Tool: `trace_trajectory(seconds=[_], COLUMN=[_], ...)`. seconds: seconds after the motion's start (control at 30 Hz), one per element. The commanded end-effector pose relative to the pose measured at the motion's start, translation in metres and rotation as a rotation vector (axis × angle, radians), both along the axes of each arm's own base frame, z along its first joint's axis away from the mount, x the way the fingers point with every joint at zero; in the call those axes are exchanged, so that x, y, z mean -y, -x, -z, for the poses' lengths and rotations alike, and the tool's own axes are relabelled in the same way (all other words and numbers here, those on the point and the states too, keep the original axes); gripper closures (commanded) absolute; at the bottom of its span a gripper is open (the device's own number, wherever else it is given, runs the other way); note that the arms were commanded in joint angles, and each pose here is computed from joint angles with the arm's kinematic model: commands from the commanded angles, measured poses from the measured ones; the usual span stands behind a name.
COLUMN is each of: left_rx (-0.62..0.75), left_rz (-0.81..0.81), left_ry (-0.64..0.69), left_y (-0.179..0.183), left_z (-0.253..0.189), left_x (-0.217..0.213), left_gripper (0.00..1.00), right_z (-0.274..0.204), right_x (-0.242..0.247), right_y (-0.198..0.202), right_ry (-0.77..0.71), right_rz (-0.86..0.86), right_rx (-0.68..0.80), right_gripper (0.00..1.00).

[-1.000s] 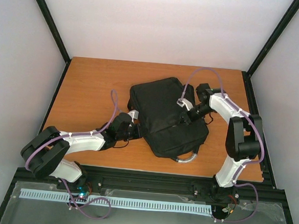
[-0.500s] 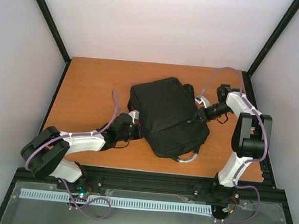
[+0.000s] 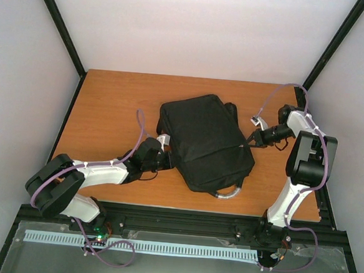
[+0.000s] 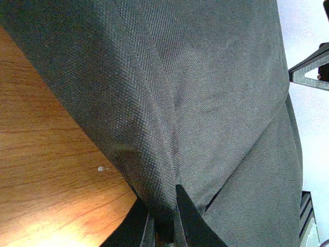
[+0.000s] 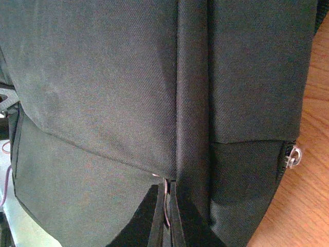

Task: Pack the student bag
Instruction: Zip the student bag at the center of the board.

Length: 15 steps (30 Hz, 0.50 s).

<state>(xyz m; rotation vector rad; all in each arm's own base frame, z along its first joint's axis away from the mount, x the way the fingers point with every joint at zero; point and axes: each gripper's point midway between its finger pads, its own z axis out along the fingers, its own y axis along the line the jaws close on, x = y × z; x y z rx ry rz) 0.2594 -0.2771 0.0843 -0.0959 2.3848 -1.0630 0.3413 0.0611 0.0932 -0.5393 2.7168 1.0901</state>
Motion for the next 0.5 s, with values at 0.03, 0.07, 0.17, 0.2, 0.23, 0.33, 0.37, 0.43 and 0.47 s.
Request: trace_trajectory(seconds=[0.03, 0.07, 0.17, 0.2, 0.23, 0.33, 0.37, 0.43, 0.47], left_rx=[-0.015, -0.015, -0.015, -0.015, -0.014, -0.006, -0.007, -0.007, -0.007], left_rz=[-0.01, -0.009, -0.003, -0.002, 0.001, 0.011, 0.015, 0.02, 0.021], left_ry=[-0.077, -0.079, -0.085, -0.086, -0.087, -0.09, -0.092, -0.096, -0.098], left_y=[0.0011, 0.001, 0.0011, 0.001, 0.0008, 0.0004, 0.0004, 0.0, -0.0003], left_z=[0.0148, 0.0152, 0.0152, 0.0149, 0.0143, 0.0121, 0.0121, 0.0118, 0.0118], left_x=[-0.011, -0.011, -0.0106, -0.0105, -0.0099, -0.0087, -0.0082, -0.0072, -0.007], left_gripper=[0.99, 0.99, 0.99, 0.99, 0.99, 0.99, 0.99, 0.99, 0.99], right_z=[0.0226, 0.023, 0.0228, 0.0222, 0.022, 0.0202, 0.0191, 0.0184, 0.0179], right_x=[0.0439, 0.0446, 0.0441, 0.0437, 0.0436, 0.0437, 0.0437, 0.0439, 0.0442], right_y=[-0.0148, -0.0155, -0.016, -0.0164, -0.0168, -0.0176, -0.018, -0.0185, -0.0184], right_ry=[0.155, 0.153, 0.144, 0.141, 0.141, 0.138, 0.139, 0.14, 0.141], right_rz=[0.03, 0.031, 0.035, 0.034, 0.036, 0.04, 0.043, 0.046, 0.047], right_rx=[0.042, 0.042, 0.041, 0.045, 0.049, 0.058, 0.061, 0.067, 0.07], right_gripper=[0.97, 0.97, 0.97, 0.96, 0.94, 0.86, 0.83, 0.78, 0.76])
